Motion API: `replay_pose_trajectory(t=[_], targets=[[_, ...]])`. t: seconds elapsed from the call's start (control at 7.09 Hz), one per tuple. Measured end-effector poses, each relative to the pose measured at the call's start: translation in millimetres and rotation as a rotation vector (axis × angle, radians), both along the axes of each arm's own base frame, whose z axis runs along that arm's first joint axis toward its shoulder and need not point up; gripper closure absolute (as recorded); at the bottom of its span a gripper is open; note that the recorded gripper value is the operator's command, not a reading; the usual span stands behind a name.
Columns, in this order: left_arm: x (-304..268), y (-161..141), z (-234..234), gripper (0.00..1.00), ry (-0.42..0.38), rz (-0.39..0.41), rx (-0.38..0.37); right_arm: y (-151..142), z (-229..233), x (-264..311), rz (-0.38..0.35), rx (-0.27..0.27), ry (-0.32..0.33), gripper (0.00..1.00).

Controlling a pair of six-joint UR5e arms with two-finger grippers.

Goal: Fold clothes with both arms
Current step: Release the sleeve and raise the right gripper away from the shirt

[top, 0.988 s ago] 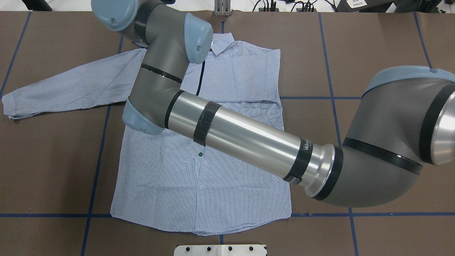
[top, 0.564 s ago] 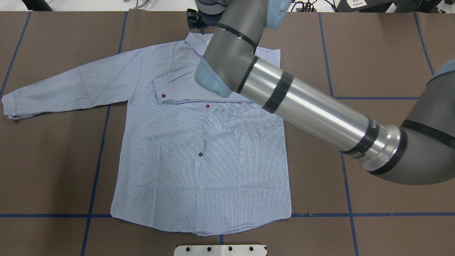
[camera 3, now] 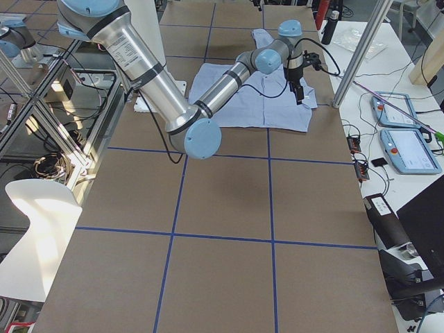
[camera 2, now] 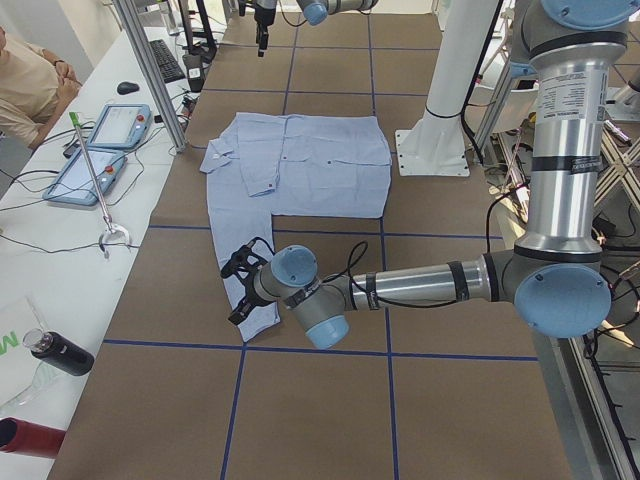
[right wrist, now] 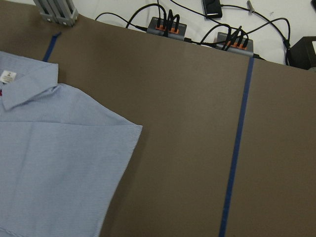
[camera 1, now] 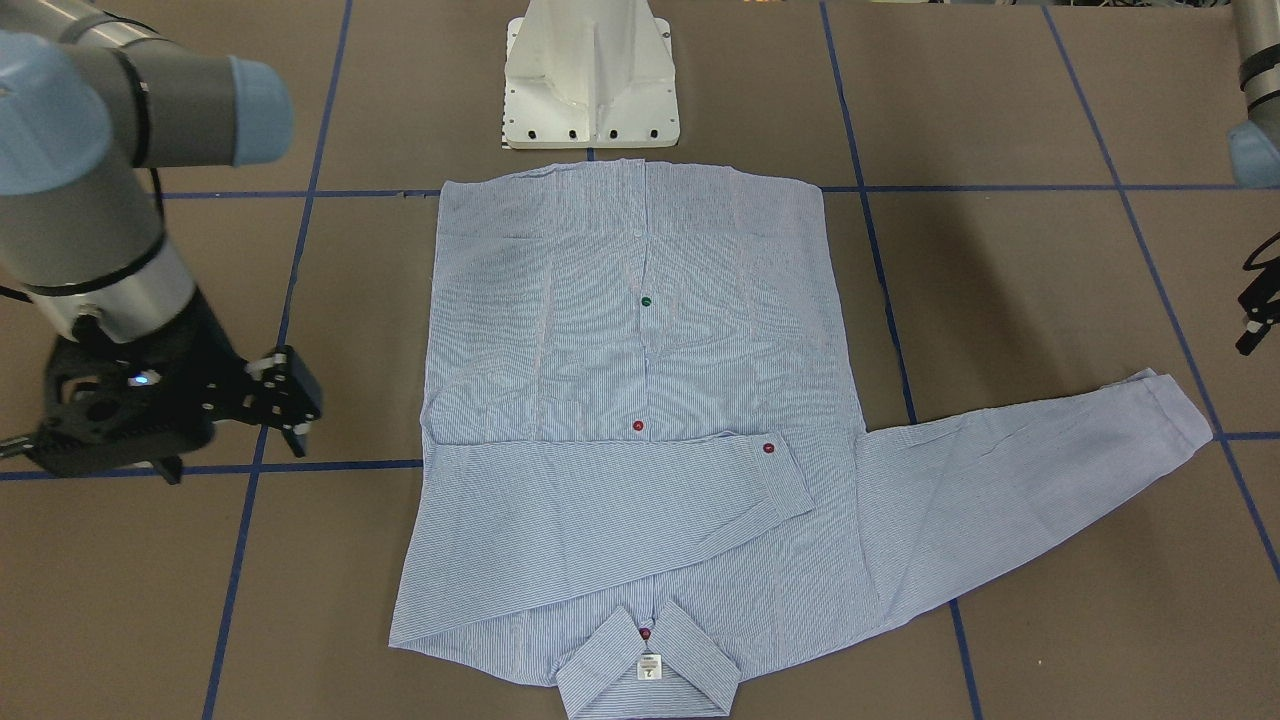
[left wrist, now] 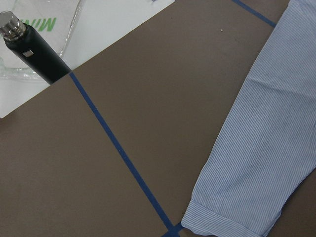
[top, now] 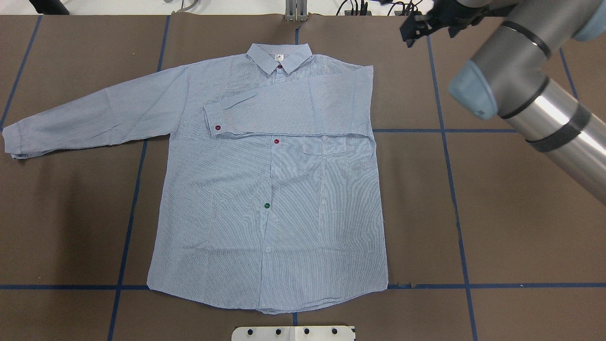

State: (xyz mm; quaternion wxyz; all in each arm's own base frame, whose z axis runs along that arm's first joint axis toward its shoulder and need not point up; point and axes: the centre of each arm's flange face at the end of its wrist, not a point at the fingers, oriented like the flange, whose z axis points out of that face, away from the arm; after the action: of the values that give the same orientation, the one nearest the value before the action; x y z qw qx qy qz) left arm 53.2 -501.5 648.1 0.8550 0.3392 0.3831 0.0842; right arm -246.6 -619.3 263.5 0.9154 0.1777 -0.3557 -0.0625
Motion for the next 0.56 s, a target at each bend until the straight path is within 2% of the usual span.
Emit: replay_pose_trajectory(t=[0.28, 0.56], targets=[[34, 20, 31, 0.00, 0.062, -0.055, -0.073, 40, 75, 85, -0.026, -0.008, -0.032, 0.00], [53, 38, 55, 0.00, 0.092, -0.083, -0.144, 64, 102, 128, -0.013, -0.008, -0.065, 0.00]])
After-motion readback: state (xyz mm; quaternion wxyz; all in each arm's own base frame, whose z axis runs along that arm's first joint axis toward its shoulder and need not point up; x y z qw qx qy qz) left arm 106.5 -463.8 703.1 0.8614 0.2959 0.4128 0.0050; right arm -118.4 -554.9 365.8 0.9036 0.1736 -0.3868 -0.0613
